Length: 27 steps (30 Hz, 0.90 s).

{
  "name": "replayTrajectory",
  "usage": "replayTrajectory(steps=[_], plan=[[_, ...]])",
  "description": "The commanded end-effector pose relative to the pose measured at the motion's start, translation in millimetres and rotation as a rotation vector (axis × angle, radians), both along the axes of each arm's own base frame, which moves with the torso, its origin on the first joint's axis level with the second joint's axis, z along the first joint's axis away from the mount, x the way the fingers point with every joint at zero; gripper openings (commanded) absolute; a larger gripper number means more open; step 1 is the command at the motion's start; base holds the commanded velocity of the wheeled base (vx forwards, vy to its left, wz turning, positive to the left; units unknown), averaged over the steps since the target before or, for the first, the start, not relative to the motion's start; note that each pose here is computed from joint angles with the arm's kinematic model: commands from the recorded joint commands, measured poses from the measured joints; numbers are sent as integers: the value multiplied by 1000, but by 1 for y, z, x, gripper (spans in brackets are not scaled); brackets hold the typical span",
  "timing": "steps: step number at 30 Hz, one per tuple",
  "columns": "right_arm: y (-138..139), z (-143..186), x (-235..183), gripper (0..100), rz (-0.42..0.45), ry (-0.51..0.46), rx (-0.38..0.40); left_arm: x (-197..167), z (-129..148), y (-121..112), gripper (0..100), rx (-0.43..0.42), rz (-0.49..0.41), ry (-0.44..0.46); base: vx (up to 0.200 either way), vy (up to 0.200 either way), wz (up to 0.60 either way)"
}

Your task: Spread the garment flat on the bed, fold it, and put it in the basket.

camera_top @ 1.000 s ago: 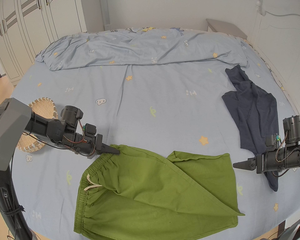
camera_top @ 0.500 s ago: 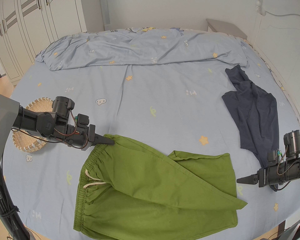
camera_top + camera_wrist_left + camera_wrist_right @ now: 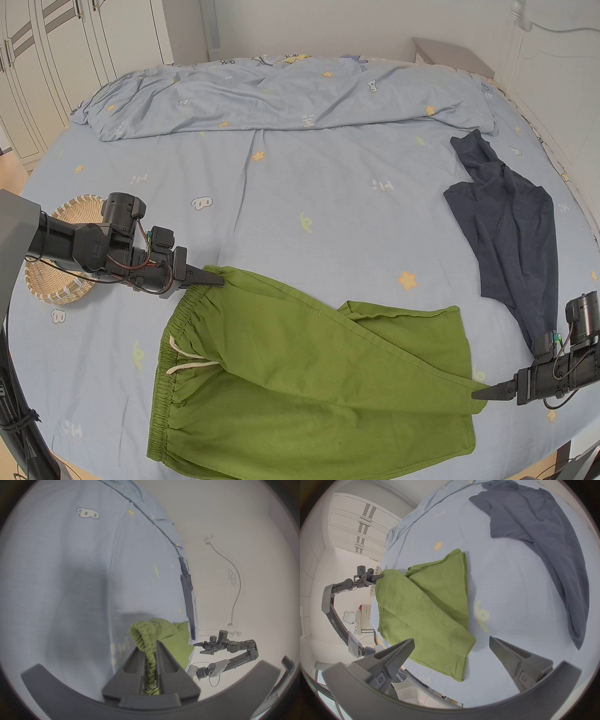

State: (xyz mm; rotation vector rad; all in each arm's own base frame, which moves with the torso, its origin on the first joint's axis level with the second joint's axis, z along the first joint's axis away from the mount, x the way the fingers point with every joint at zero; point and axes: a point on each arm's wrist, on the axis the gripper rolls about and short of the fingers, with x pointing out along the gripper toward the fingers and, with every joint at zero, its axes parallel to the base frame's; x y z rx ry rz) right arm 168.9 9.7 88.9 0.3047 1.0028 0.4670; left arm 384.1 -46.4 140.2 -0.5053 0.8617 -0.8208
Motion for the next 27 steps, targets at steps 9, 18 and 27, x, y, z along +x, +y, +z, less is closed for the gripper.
replayTrajectory(steps=[9, 18, 27], plan=[[9, -14, 7, 100, 57, 34, 24, 2, -3, 1, 0, 0, 4, 6, 0, 0, 0], [9, -21, 16, 100, 57, 49, 24, 1, -3, 2, 0, 0, 7, 6, 0, 0, 0], [10, -22, 16, 0, 66, 33, 26, 2, -2, 2, 0, 1, 8, 5, 0, 0, 0]])
